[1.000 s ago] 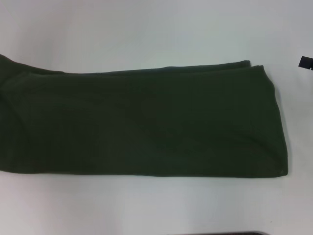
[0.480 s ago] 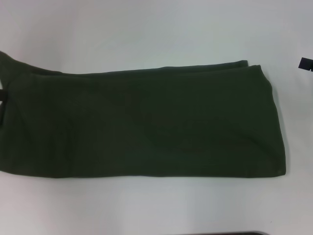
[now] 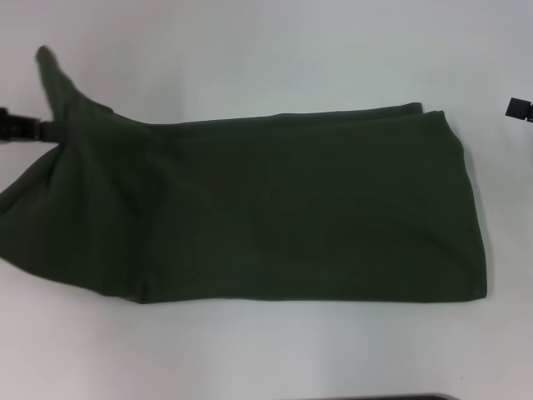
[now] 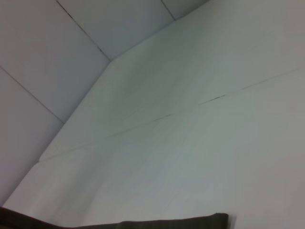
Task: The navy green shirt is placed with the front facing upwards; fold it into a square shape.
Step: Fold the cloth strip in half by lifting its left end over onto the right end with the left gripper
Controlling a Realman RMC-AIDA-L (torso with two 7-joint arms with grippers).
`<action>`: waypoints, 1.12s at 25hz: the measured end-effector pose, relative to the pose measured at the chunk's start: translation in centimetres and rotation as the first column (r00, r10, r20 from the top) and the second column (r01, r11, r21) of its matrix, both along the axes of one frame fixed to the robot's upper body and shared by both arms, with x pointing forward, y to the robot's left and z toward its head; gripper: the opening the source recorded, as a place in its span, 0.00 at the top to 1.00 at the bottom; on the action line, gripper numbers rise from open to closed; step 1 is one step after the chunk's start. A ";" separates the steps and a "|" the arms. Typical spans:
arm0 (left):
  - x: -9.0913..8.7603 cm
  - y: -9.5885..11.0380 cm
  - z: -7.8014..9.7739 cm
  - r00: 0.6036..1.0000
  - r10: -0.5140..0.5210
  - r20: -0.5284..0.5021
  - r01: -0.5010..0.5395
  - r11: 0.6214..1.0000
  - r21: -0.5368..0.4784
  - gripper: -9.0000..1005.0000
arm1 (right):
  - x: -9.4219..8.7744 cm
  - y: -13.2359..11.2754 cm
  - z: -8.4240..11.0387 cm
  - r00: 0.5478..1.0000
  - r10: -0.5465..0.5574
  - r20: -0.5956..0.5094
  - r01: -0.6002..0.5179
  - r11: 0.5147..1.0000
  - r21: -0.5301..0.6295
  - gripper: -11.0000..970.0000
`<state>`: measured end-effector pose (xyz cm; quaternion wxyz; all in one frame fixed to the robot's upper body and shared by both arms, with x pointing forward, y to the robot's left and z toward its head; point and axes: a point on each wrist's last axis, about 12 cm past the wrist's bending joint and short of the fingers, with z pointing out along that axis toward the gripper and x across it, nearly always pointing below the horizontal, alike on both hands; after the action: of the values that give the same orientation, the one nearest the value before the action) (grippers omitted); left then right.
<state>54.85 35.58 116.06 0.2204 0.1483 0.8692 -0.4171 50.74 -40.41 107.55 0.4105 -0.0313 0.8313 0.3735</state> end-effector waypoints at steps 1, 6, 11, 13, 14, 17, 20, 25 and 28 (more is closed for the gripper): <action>0.1 -0.4 0.1 1.000 -0.009 0.007 0.009 1.000 -0.015 0.99 | 0.0 0.0 0.0 1.000 0.002 0.000 -0.002 1.000 -0.001 0.06; 0.7 -3.0 0.4 0.997 -0.062 0.041 0.065 0.994 -0.090 0.99 | 0.2 0.2 0.1 1.000 0.009 0.003 -0.009 1.000 -0.003 0.06; 1.2 -5.3 0.6 0.991 -0.107 0.080 0.118 0.982 -0.149 0.99 | 0.2 0.2 0.1 1.000 0.013 0.005 -0.013 1.000 -0.005 0.06; 1.4 -6.2 0.9 0.987 -0.124 0.098 0.139 0.976 -0.169 0.99 | 0.2 0.2 0.1 1.000 0.014 0.005 -0.014 1.000 -0.004 0.06; 1.5 -6.5 1.0 0.986 -0.131 0.103 0.148 0.974 -0.174 0.99 | 0.2 0.2 0.1 1.000 0.015 0.005 -0.015 1.000 -0.004 0.06; 1.8 -7.6 1.2 0.980 -0.157 0.123 0.179 0.964 -0.195 0.99 | 0.2 0.2 0.1 1.000 0.016 0.005 -0.016 1.000 -0.002 0.06; 2.0 -8.4 1.6 0.975 -0.174 0.141 0.201 0.957 -0.208 0.99 | 0.2 0.3 0.2 1.000 0.017 0.007 -0.017 1.000 0.000 0.06; 2.3 -9.4 1.9 0.969 -0.189 0.160 0.222 0.949 -0.222 0.99 | 0.2 0.3 0.3 1.000 0.023 0.010 -0.023 1.000 0.003 0.06; 2.4 -10.2 1.8 0.965 -0.203 0.166 0.238 0.944 -0.229 0.99 | 0.2 0.3 0.3 1.000 0.025 0.012 -0.025 1.000 0.005 0.06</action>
<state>57.23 25.37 117.85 0.2495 0.2452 0.7708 -0.5325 50.97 -40.07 107.86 0.4108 -0.0430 0.8274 0.3805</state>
